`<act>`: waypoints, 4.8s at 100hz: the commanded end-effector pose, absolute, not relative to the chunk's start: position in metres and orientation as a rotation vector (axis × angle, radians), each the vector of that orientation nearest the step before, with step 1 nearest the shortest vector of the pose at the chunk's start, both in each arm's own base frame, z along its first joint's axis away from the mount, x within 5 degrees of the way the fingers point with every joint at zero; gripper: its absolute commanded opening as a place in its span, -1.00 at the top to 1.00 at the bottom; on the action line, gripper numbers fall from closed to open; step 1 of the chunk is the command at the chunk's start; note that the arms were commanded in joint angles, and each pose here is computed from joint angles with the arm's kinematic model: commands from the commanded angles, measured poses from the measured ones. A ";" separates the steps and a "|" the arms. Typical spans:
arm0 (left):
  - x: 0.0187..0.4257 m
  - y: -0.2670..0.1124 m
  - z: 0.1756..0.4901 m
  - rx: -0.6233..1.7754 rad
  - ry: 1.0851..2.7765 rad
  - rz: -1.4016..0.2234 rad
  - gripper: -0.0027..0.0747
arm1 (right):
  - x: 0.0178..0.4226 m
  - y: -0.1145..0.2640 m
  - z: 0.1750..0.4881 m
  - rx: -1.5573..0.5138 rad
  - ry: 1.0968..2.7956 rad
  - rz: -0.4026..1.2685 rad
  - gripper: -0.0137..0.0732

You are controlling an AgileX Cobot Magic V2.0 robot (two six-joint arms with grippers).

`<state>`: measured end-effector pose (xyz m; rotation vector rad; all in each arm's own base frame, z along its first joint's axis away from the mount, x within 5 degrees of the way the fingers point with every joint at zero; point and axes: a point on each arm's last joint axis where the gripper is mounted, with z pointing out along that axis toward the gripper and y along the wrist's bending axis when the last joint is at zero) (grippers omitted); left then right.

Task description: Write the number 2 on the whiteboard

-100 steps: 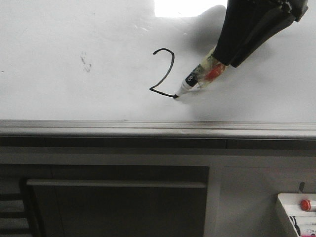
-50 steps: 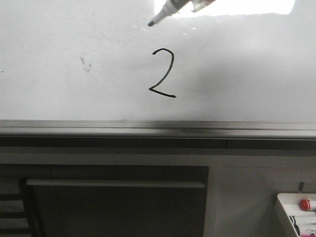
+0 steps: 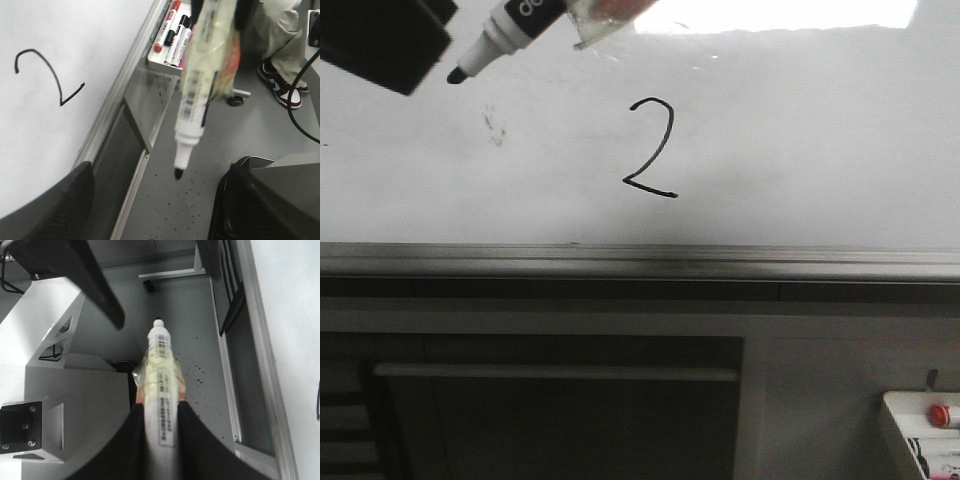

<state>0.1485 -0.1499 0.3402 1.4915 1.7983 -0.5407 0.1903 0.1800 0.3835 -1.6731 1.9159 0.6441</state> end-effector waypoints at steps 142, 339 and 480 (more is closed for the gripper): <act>0.176 -0.162 0.350 1.334 1.821 -0.535 0.72 | 0.187 0.156 0.417 -1.495 1.980 0.383 -0.03; 0.218 -0.074 0.287 0.423 2.059 -0.340 -0.11 | 0.150 0.081 0.421 -0.584 2.241 0.174 -0.03; 0.071 -0.022 0.275 0.062 1.779 -0.363 0.98 | 0.046 0.003 0.330 -0.121 2.075 0.107 0.85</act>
